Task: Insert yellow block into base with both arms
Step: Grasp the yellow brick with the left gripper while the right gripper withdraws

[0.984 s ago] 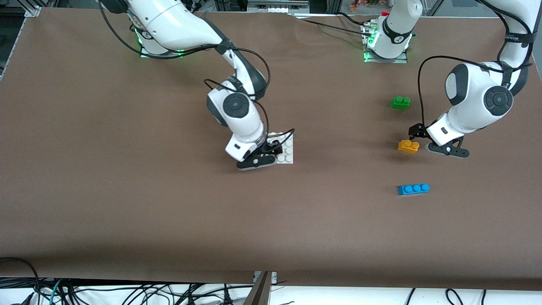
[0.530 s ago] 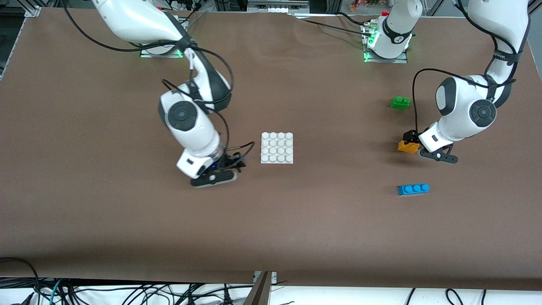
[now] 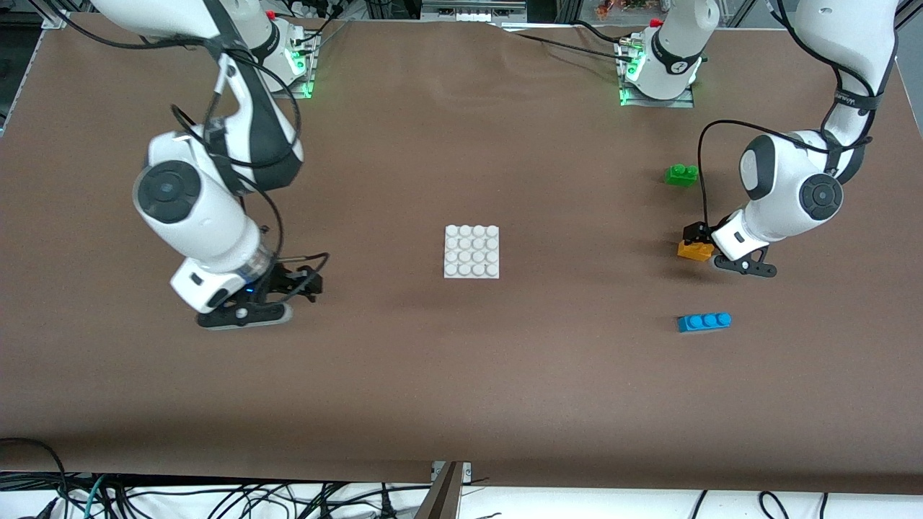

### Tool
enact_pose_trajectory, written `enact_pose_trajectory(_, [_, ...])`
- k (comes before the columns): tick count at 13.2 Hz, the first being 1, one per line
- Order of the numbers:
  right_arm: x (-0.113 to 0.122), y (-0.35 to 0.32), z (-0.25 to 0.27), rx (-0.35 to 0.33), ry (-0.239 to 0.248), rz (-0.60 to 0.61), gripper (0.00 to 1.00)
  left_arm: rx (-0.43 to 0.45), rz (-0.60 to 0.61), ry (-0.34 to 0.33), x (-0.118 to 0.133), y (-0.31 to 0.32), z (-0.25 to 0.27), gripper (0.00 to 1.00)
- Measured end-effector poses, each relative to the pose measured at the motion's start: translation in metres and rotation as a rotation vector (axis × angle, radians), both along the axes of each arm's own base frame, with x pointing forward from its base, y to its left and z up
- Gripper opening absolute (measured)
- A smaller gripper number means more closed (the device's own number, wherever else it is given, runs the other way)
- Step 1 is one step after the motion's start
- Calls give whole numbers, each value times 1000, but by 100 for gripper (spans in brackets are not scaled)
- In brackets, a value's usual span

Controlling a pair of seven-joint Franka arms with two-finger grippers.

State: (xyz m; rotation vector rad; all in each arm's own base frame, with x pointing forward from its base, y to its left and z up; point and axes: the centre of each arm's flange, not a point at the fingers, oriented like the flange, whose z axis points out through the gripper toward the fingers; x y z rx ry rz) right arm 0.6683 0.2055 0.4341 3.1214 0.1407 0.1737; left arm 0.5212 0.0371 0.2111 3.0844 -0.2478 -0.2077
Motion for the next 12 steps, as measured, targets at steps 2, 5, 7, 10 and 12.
enact_pose_trajectory(2, [-8,-39,30,-16,51,-22,100,-1,-1,4,-2,-1,-2,100])
enact_pose_trajectory(5, [-23,-87,78,-19,71,-57,100,-1,0,5,-2,-1,-2,95])
enact_pose_trajectory(7, [-36,-114,106,-17,77,-91,100,-1,0,6,-2,-1,-2,89])
enact_pose_trajectory(10, [-52,-137,128,-24,105,-49,100,-1,2,6,-2,-1,-2,75])
enact_pose_trajectory(12, [-58,-147,134,-27,121,-10,100,-1,3,3,-2,-1,-1,63])
